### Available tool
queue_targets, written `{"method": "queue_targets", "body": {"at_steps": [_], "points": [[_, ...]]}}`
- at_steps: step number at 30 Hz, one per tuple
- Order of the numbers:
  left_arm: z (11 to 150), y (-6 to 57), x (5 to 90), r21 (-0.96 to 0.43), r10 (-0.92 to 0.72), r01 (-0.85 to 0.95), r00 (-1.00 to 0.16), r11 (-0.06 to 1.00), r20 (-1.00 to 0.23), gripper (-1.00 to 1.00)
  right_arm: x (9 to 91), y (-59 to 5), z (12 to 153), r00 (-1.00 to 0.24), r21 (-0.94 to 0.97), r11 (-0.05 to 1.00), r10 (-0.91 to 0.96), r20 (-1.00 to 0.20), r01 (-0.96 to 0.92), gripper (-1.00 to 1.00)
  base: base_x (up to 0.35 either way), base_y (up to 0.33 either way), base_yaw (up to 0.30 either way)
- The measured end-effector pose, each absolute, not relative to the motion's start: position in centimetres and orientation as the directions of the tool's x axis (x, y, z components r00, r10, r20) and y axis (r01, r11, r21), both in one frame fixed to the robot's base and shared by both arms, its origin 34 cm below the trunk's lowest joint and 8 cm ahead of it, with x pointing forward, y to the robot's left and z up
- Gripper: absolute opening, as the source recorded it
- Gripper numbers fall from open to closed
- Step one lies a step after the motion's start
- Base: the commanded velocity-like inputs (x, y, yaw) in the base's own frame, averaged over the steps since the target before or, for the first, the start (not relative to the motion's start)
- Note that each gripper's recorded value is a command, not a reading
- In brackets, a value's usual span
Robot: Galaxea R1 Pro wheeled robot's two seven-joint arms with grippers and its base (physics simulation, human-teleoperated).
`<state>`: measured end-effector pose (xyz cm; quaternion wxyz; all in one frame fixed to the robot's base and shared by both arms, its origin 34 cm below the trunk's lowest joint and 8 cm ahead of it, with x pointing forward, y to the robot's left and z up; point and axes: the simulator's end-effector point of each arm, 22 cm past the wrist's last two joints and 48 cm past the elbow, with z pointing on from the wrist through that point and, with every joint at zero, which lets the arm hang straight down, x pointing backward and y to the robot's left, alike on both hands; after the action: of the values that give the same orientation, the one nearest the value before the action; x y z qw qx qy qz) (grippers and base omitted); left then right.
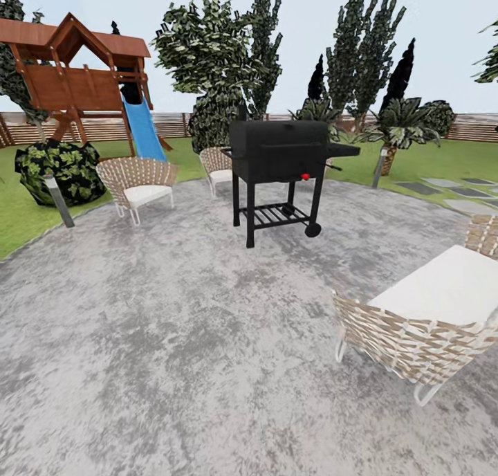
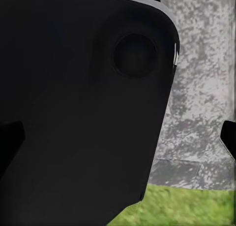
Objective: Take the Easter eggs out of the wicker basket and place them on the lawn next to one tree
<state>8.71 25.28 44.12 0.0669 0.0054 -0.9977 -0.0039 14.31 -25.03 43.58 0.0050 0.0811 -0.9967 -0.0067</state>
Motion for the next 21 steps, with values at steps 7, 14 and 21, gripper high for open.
{"method": "queue_targets", "body": {"at_steps": [7, 14, 21], "points": [[44.12, 25.28, 8.7, 0.009, -0.011, -0.01, -0.991, 1.0, 0.133, 1.0, 14.29, -24.99, 43.58, -0.987, 0.015, 0.987, -0.161, 0.009, -0.161, 1.0, 0.325, 0.0, 0.0], [44.12, 25.28, 8.69, 0.009, -0.011, -0.01, -0.991, 1.0, 0.134, 1.0, 14.32, -24.99, 43.58, -0.987, 0.015, 0.987, -0.161, 0.008, -0.161, 1.0, 0.325, 0.0, 0.0], [44.12, 25.28, 8.69, 0.009, -0.011, -0.01, -0.991, 1.0, 0.134, 1.0, 14.29, -24.99, 43.58, -0.987, 0.015, 0.987, -0.161, 0.009, -0.161, 1.0, 0.325, 0.0, 0.0]]}}
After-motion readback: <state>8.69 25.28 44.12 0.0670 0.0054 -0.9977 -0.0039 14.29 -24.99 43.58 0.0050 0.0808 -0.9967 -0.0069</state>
